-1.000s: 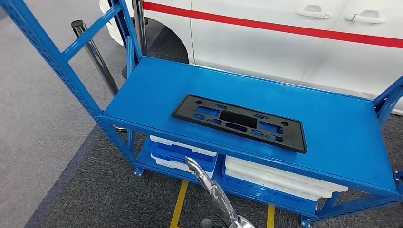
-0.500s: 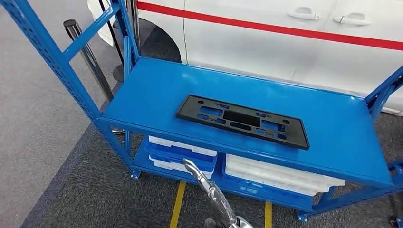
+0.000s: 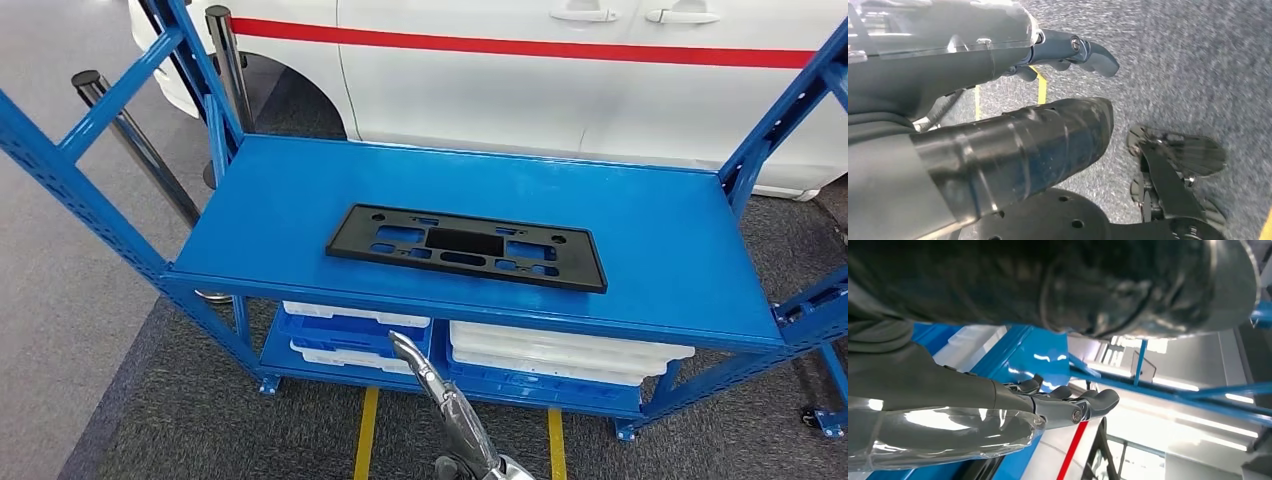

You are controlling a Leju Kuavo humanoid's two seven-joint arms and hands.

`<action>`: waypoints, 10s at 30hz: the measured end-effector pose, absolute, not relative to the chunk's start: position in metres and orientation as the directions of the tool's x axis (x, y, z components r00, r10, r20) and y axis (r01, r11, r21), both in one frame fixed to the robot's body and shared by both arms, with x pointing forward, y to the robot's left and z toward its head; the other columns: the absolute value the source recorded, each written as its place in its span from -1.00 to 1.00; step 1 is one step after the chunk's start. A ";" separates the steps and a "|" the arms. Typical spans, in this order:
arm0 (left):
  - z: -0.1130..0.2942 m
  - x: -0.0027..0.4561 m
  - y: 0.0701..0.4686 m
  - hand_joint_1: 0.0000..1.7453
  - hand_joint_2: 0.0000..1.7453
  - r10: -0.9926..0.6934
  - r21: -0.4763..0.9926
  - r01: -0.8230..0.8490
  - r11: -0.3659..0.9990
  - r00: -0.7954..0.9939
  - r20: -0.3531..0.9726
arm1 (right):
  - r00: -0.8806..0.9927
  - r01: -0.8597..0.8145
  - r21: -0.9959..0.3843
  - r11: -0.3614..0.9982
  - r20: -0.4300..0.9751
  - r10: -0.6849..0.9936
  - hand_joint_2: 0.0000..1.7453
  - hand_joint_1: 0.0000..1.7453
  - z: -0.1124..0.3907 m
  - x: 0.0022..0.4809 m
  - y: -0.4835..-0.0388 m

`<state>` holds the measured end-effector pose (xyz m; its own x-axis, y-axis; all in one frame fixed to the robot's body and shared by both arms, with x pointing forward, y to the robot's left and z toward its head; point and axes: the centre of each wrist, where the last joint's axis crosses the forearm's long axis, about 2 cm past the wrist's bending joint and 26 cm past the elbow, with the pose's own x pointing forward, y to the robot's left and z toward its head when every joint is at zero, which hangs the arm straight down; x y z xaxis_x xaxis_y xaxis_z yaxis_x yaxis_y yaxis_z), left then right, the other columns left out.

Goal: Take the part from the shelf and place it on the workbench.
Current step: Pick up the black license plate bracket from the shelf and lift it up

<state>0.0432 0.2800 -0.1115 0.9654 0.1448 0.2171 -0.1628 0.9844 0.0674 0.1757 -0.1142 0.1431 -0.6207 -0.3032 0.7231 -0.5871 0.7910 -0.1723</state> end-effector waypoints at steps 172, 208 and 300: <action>-0.112 0.042 0.284 -1.00 -1.00 0.157 0.045 -0.168 0.985 0.971 0.183 | -0.578 0.442 -0.828 0.345 0.031 0.815 1.00 -1.00 0.110 0.182 -0.127; -0.112 0.042 0.283 -1.00 -1.00 0.138 0.052 -0.151 0.987 0.971 0.193 | -0.581 0.438 -0.833 0.338 0.025 0.814 1.00 -1.00 0.107 0.184 -0.130; -0.112 0.043 0.286 -1.00 -1.00 0.145 0.046 -0.157 0.987 0.969 0.200 | -0.593 0.434 -0.836 0.335 0.014 0.805 -1.00 -1.00 0.108 0.187 -0.129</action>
<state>0.0427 0.2856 -0.1117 0.9691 0.1448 0.1997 -0.1569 0.9866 0.0460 0.1865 -0.1288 0.1082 -0.5935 0.8047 0.0141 0.4344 0.3349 -0.8361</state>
